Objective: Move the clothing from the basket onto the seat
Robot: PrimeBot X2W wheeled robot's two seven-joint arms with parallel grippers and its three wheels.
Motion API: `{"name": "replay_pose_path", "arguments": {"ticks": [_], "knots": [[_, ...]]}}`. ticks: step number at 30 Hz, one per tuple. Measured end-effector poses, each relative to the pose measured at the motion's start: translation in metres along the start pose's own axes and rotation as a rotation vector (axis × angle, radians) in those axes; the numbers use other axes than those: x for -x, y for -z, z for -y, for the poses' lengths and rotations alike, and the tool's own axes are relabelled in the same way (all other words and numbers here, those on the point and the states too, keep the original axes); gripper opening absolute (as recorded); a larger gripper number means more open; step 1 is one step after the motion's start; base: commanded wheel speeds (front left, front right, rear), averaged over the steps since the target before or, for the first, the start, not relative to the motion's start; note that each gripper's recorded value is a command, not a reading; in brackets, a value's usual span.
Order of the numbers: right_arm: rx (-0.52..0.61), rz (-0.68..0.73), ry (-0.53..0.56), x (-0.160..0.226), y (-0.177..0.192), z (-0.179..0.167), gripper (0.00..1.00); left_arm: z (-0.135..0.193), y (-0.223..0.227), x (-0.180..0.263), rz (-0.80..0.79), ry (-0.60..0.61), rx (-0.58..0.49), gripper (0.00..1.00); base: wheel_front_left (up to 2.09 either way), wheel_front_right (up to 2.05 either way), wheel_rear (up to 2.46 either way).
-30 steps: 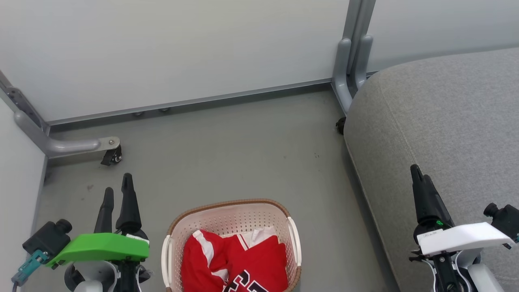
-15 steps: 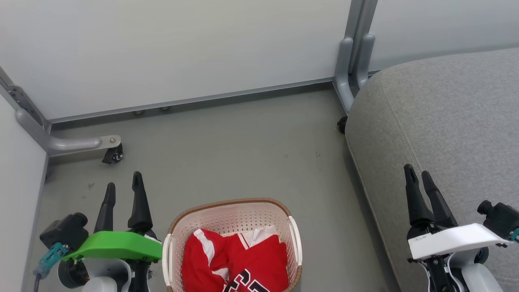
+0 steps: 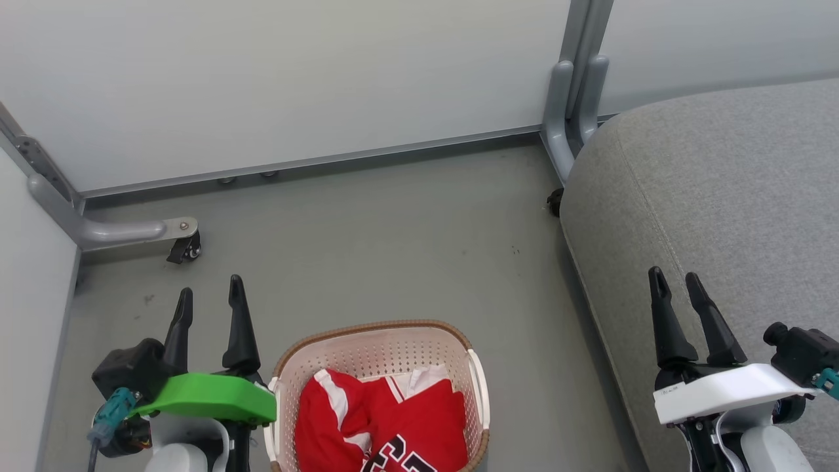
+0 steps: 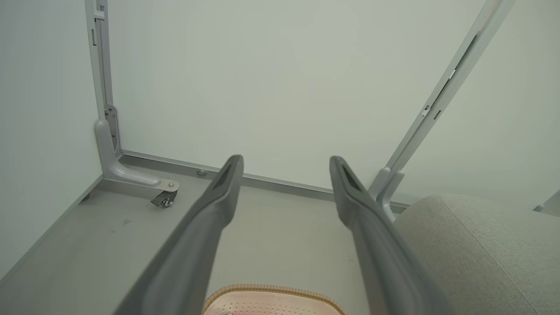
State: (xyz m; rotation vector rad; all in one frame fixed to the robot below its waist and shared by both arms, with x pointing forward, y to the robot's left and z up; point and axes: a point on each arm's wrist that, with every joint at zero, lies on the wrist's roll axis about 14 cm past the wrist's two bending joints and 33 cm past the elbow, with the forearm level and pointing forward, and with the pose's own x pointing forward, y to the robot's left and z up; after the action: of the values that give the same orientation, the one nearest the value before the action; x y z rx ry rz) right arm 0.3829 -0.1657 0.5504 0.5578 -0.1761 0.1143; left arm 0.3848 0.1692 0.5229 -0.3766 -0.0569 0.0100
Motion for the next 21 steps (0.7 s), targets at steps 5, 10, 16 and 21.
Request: {"name": "replay_pose_path", "arguments": {"ticks": [5, 10, 16, 21], "knots": [[0.058, -0.007, 0.005, 0.001, 0.002, 0.003, 1.0, 0.002, 0.0, 0.0, 0.009, 0.006, -0.051, 1.0, 0.0, 0.0, 0.0], [0.108, -0.009, 0.002, 0.002, 0.004, 0.003, 1.0, 0.005, 0.001, 0.001, 0.012, 0.018, -0.09, 1.0, 0.0, 0.0, 0.0], [0.163, -0.013, -0.01, 0.001, 0.005, 0.001, 1.0, 0.01, 0.0, 0.0, 0.025, 0.037, -0.138, 1.0, 0.0, 0.0, 0.0], [0.206, -0.009, -0.023, 0.001, 0.005, -0.002, 1.0, 0.012, -0.001, 0.001, 0.036, 0.047, -0.18, 1.0, 0.0, 0.0, 0.0]]}}
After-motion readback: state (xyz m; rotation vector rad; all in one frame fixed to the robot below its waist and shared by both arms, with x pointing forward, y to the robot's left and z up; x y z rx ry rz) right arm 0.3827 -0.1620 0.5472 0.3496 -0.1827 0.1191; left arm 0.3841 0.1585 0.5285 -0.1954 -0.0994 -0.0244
